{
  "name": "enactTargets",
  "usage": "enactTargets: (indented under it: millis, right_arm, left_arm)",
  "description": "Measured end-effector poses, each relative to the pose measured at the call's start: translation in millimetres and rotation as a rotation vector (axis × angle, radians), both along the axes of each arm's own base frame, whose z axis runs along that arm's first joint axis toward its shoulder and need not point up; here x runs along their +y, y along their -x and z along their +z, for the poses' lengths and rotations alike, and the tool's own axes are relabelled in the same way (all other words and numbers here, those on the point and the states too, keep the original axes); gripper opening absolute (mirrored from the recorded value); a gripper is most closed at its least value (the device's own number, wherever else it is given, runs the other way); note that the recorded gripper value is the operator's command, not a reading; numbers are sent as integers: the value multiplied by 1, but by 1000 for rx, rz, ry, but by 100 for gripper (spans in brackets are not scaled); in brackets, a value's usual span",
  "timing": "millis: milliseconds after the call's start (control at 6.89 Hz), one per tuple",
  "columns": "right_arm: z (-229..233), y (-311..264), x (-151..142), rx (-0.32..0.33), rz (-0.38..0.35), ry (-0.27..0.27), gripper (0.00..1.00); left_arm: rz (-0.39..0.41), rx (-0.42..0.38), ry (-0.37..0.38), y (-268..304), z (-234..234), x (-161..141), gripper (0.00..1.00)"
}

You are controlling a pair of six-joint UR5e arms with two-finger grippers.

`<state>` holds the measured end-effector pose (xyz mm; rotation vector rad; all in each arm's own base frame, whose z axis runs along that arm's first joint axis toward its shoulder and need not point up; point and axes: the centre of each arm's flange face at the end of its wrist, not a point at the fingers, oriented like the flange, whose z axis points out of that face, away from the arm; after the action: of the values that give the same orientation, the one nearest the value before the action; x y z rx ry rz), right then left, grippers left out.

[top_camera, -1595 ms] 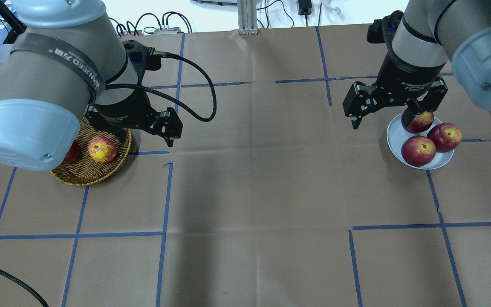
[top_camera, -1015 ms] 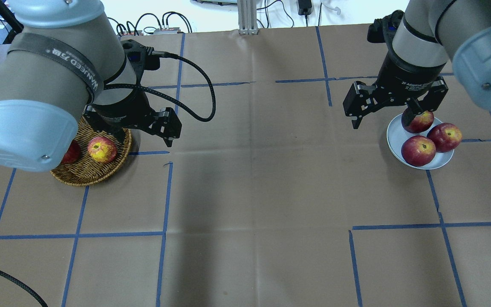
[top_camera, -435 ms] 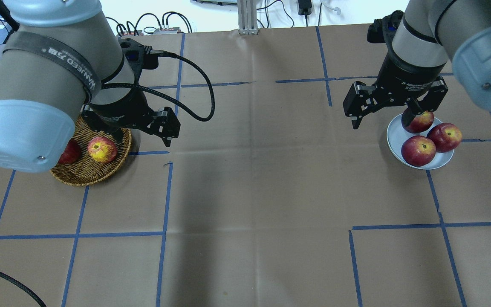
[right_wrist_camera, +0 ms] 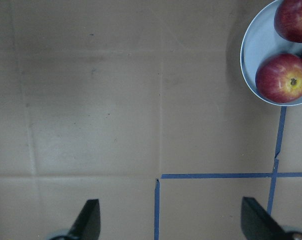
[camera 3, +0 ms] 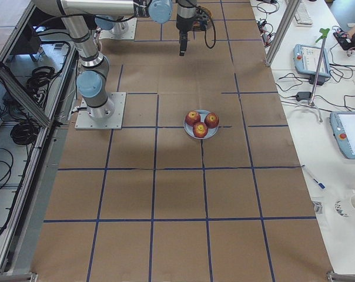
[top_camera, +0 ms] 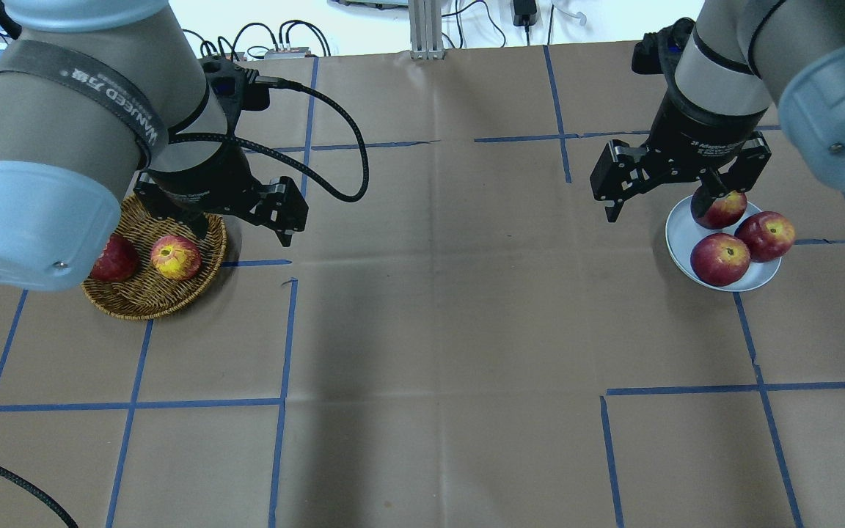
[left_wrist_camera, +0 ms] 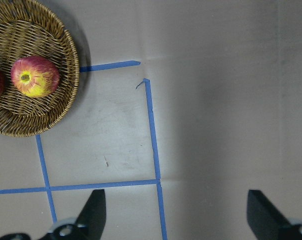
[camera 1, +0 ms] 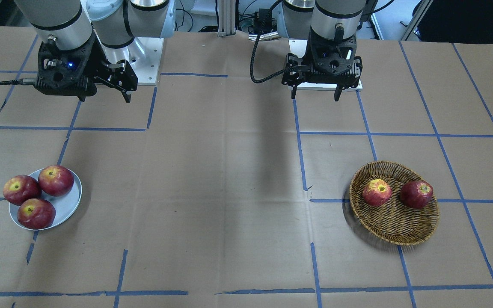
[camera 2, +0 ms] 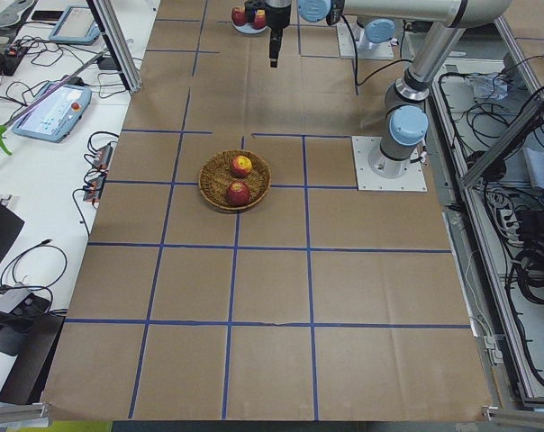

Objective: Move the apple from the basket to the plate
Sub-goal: 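Lower the left gripper toward the yellow-red apple in the wicker basket, then descend the left gripper onto the yellow-red apple and close on it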

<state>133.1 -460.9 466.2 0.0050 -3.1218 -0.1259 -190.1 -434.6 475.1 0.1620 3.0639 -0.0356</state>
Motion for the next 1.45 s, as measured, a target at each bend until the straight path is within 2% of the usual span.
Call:
enactTargets:
  millis: [435,870,1160,1450]
  right_arm:
    - [0,1,0,1,0,0,100]
    - [0,1,0,1,0,-1,100]
    - [0,1,0,1,0,0,100]
    - [0,1,0,1,0,0,100]
  left_arm:
    - [2,2,26,0,16,-1,100]
    - [8,6,10,-1,14,7,100]
    - [-54,-3,-33,-23,-17,-13,99]
    - [-127,-4,-31,-93,-69,-52,99]
